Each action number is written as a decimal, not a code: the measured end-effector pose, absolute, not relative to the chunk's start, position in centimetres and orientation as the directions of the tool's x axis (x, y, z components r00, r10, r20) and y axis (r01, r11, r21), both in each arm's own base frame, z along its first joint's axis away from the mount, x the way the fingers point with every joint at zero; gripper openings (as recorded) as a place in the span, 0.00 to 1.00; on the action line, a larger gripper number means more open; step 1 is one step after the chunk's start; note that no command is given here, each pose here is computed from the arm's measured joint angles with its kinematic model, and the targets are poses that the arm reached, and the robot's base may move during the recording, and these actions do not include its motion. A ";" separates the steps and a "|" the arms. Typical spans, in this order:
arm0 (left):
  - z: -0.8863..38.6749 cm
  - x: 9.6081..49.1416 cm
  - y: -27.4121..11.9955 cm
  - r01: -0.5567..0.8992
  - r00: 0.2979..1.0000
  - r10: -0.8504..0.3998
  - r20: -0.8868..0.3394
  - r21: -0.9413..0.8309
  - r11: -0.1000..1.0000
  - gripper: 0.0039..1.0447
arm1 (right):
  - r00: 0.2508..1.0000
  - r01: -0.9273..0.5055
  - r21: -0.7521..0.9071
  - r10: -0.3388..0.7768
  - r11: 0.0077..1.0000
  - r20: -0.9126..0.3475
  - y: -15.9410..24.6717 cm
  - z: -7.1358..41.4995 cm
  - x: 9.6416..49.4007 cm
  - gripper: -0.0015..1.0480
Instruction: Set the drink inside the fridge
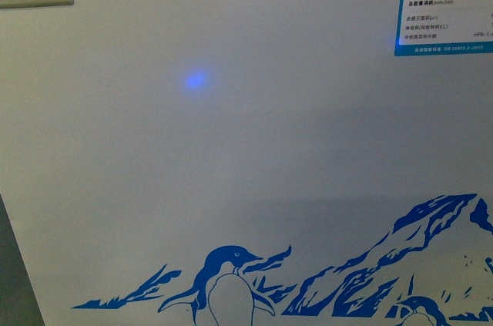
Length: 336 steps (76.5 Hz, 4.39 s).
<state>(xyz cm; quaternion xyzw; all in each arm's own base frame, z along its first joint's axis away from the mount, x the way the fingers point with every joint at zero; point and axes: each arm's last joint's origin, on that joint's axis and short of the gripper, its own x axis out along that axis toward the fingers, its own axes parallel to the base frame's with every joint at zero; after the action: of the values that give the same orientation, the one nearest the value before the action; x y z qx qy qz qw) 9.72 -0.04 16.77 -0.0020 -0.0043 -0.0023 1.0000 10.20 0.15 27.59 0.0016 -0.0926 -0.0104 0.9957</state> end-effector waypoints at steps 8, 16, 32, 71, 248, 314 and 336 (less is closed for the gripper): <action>16.8 9.7 0.0 0.005 1.000 -0.005 0.009 -0.004 1.000 0.92 | 0.983 0.021 0.005 -0.021 1.000 0.184 0.1 27.6 10.2 0.36; 16.8 9.7 0.0 0.005 1.000 -0.005 0.009 -0.004 1.000 0.92 | 0.983 0.021 0.004 -0.021 1.000 0.184 0.1 27.6 10.2 0.36; 16.8 9.7 0.0 0.005 1.000 -0.005 0.009 -0.004 1.000 0.92 | 0.983 0.021 0.004 -0.021 1.000 0.182 0.1 27.5 10.2 0.36; 16.8 9.7 0.0 0.004 1.000 -0.004 0.009 -0.004 1.000 0.92 | 0.983 0.021 0.004 -0.021 1.000 0.182 0.1 27.5 10.2 0.36; 24.1 31.8 -12.1 0.664 0.427 -0.869 -0.252 0.740 0.112 0.92 | 0.983 0.022 0.003 -0.022 1.000 0.182 0.1 27.5 10.2 0.35; 24.4 35.3 -17.7 0.839 0.299 -0.821 -0.487 0.543 -0.017 0.92 | 0.983 0.022 0.003 -0.022 1.000 0.182 0.1 27.5 10.2 0.35; 22.6 36.0 -18.4 0.865 0.276 -0.814 -0.511 0.501 -0.021 0.92 | 0.983 0.022 0.003 -0.022 1.000 0.182 0.1 27.5 10.2 0.35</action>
<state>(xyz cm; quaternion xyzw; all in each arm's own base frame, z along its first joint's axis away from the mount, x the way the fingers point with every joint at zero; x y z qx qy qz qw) 35.99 -18.35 22.63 0.3868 0.0332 -0.6009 0.6987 10.21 0.14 27.52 0.0006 -0.0916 -0.0111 0.9957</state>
